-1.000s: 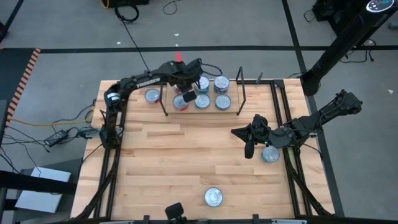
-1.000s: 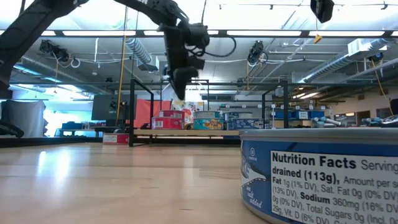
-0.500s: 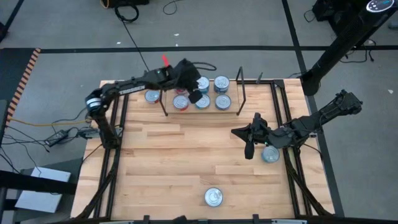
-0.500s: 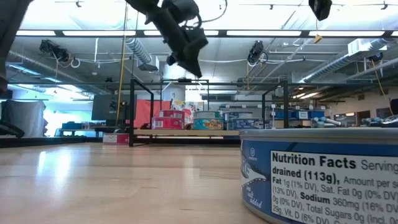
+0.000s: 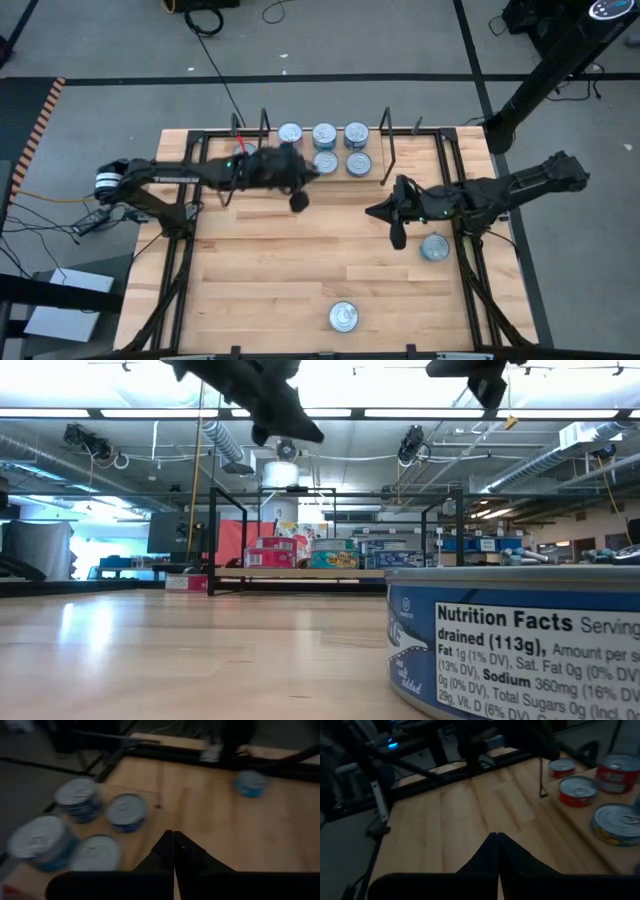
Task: Stack canned seafood by type on shelf
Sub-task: Stack the light blue tuna can on top of the other light blue tuna can
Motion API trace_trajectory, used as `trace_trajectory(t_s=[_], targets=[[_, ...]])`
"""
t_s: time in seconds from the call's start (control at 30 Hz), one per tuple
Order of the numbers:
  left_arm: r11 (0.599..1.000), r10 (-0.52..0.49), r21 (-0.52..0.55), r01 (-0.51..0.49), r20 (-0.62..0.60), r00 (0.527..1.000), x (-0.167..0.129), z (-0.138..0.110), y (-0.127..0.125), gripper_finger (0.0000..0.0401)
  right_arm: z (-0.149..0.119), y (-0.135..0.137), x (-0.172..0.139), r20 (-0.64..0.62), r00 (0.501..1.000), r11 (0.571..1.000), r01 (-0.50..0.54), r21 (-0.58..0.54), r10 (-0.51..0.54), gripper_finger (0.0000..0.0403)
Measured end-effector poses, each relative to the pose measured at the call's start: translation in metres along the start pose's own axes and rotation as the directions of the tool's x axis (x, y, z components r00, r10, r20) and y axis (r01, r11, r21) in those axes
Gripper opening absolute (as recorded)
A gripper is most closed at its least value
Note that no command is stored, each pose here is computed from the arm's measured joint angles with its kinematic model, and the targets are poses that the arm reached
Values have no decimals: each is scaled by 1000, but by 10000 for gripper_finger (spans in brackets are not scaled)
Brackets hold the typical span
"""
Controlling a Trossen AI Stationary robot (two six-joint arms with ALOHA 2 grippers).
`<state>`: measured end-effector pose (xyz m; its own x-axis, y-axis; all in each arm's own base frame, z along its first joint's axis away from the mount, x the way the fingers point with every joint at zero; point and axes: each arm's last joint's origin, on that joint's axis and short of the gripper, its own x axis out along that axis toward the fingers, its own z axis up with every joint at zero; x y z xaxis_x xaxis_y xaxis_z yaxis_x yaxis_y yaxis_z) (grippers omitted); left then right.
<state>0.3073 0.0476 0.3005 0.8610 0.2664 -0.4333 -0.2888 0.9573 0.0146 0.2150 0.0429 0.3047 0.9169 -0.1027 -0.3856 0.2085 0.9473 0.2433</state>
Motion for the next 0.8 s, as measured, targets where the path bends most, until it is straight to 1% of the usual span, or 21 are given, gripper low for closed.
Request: trace_trajectory(t_s=[0.17,0.3,0.4,0.5,0.57,0.63,0.7,0.8], targets=[[994,-106,-27,106,4,994,-11,-17,-37,2,5,-13,5,-47,995,997,-83,-1,83,10],[990,-141,-19,141,17,990,-16,-27,-62,2,6,-22,7,-84,988,992,-129,0,129,10],[989,-149,2,149,16,989,-21,-32,-76,2,2,-26,7,-143,981,991,-134,4,133,10],[987,-162,6,162,21,987,-24,-32,-83,2,-3,-28,6,-200,973,993,-112,25,115,10],[985,-174,-17,174,17,985,-25,-33,-84,2,-6,-28,6,-231,967,994,-98,50,107,10],[977,-208,-35,209,10,978,-25,-33,-85,2,-9,-28,6,-256,961,993,-88,72,104,10],[976,-214,-36,214,8,977,-24,-33,-84,2,-13,-25,8,-284,953,993,-83,84,104,10],[975,-220,-40,220,6,975,-22,-32,-79,2,-23,-21,16,-357,930,992,-48,117,87,10]])
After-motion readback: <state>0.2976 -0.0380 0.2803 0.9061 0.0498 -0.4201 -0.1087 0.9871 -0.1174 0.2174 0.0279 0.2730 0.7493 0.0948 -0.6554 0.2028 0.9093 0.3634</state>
